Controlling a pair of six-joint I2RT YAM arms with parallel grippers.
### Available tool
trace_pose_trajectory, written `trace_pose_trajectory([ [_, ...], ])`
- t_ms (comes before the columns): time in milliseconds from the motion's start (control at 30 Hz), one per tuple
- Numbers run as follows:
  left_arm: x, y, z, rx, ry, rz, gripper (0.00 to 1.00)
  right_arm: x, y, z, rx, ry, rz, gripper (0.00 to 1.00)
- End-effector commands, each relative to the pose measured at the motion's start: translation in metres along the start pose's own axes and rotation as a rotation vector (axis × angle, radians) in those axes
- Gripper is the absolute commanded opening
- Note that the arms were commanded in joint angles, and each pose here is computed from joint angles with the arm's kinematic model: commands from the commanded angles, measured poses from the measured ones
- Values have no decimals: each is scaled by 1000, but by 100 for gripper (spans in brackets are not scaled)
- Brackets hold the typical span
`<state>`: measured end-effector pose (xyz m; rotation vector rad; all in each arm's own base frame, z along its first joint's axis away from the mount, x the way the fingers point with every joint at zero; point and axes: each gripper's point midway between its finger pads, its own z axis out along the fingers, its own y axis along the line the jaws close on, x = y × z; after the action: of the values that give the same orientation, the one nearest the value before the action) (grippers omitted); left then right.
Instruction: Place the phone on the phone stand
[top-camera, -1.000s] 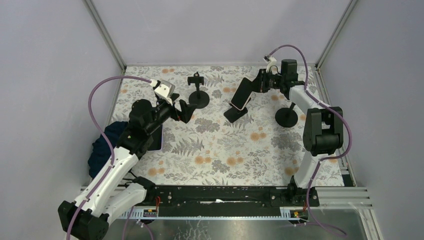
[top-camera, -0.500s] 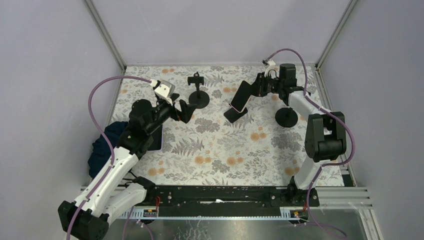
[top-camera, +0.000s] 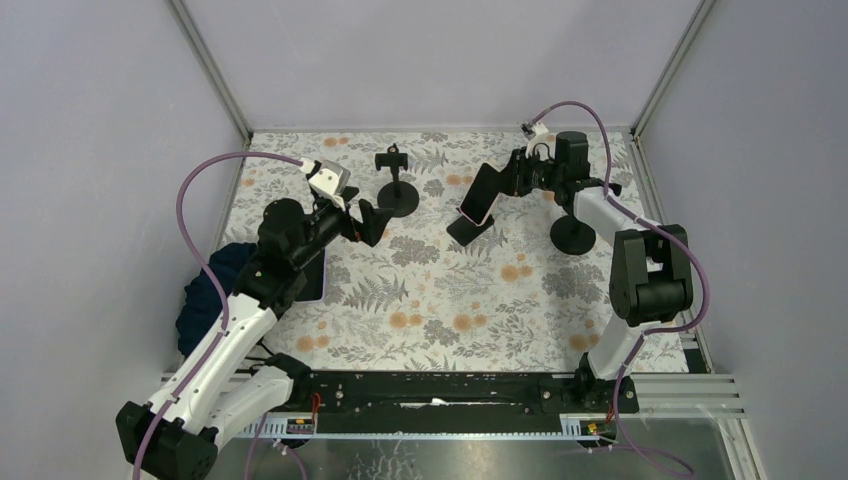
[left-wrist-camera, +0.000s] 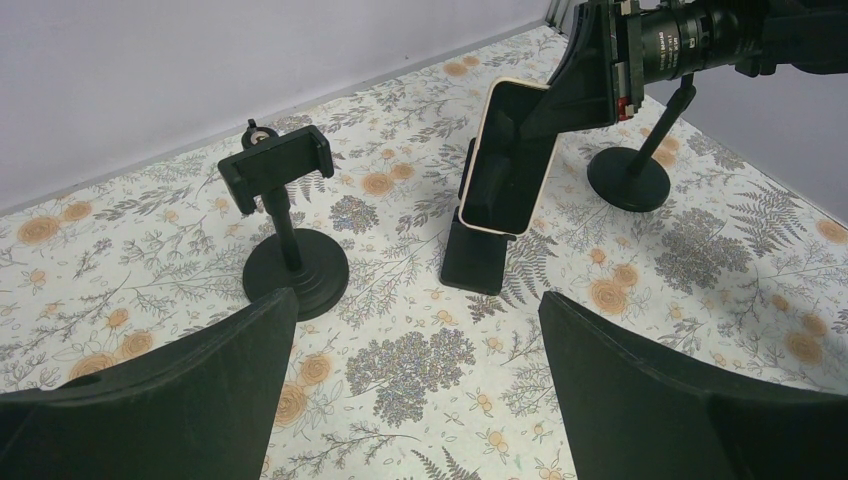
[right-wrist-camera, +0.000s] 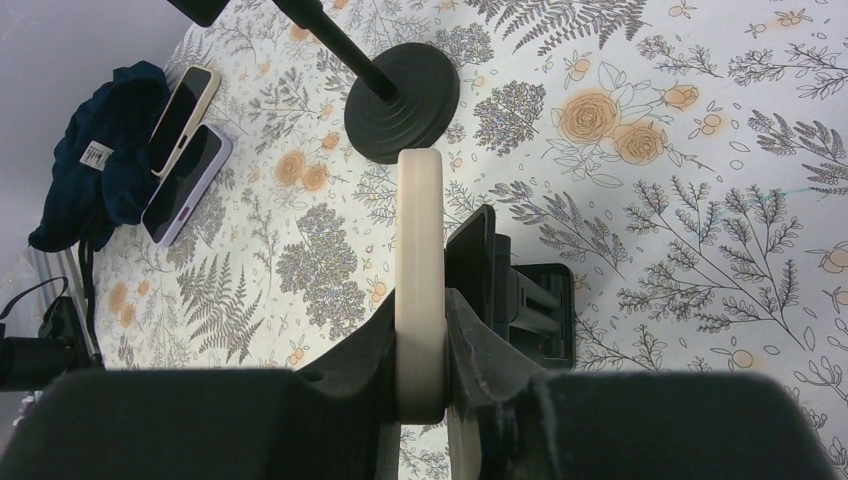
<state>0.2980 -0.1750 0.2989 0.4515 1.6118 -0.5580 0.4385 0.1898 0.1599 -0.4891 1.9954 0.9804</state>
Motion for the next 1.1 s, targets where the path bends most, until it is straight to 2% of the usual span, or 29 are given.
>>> trace_pose_trajectory([
  [0, 0, 0, -2, 4, -9, 14, 99, 1, 13, 3, -27, 18, -20, 21],
  [400, 1, 0, -1, 5, -5, 13, 99, -39, 31, -6, -48, -28, -65, 52],
  [767, 1, 0, -1, 6, -6, 13, 99, -55, 31, -19, 17, -1, -141, 79],
  [900, 1, 0, -1, 6, -6, 13, 99, -64, 32, -29, 49, 8, -191, 87],
  [1067, 1, 0, -2, 6, -7, 13, 99, -77, 36, -43, 90, 10, -258, 91],
])
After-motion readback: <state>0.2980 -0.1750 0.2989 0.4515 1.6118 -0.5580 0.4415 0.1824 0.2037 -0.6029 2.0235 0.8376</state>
